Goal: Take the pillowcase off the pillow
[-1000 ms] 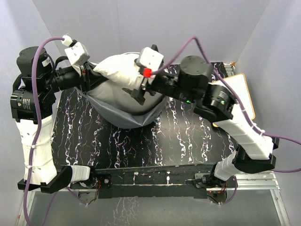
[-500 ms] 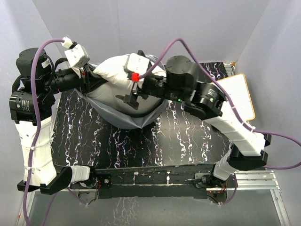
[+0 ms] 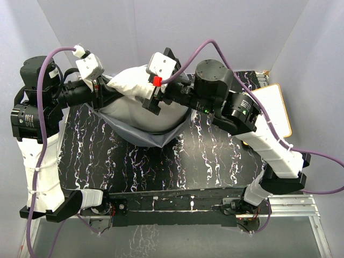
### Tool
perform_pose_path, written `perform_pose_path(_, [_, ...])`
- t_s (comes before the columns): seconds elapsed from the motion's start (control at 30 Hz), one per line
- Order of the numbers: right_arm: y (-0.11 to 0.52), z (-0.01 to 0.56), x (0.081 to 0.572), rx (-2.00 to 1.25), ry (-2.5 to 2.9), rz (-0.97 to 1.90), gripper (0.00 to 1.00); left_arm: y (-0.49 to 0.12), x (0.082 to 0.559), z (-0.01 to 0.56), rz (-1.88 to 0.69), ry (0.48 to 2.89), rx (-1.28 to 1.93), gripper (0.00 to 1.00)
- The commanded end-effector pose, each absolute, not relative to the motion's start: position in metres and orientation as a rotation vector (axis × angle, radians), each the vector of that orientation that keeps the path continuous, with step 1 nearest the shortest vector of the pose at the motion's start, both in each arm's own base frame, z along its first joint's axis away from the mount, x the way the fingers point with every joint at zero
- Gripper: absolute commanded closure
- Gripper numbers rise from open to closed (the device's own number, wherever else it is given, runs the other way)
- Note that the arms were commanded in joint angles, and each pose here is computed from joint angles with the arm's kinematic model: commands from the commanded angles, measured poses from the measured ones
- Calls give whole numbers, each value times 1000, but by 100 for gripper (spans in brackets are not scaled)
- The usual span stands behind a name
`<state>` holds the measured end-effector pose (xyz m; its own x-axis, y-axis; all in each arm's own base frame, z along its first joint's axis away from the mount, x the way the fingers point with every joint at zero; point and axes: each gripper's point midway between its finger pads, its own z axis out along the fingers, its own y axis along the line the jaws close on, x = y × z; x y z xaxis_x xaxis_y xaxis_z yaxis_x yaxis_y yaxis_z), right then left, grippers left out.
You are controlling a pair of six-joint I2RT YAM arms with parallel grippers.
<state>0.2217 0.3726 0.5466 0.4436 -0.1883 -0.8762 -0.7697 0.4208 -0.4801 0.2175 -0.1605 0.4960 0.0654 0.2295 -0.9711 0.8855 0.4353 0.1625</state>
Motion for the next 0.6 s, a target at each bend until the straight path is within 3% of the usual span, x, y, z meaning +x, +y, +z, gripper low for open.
perform_pose_path(0.0, [380, 535, 234, -1116, 1098, 422, 1, -166, 196, 511, -688, 1358, 1096, 100])
perform_pose_path(0.4, [430, 441, 197, -1451, 1214, 717, 1, -167, 195, 524, -682, 1316, 1075, 100])
perform_pose_path(0.57, [433, 426, 204, -1454, 1270, 698, 1, -168, 200, 527, -688, 1305, 1056, 100])
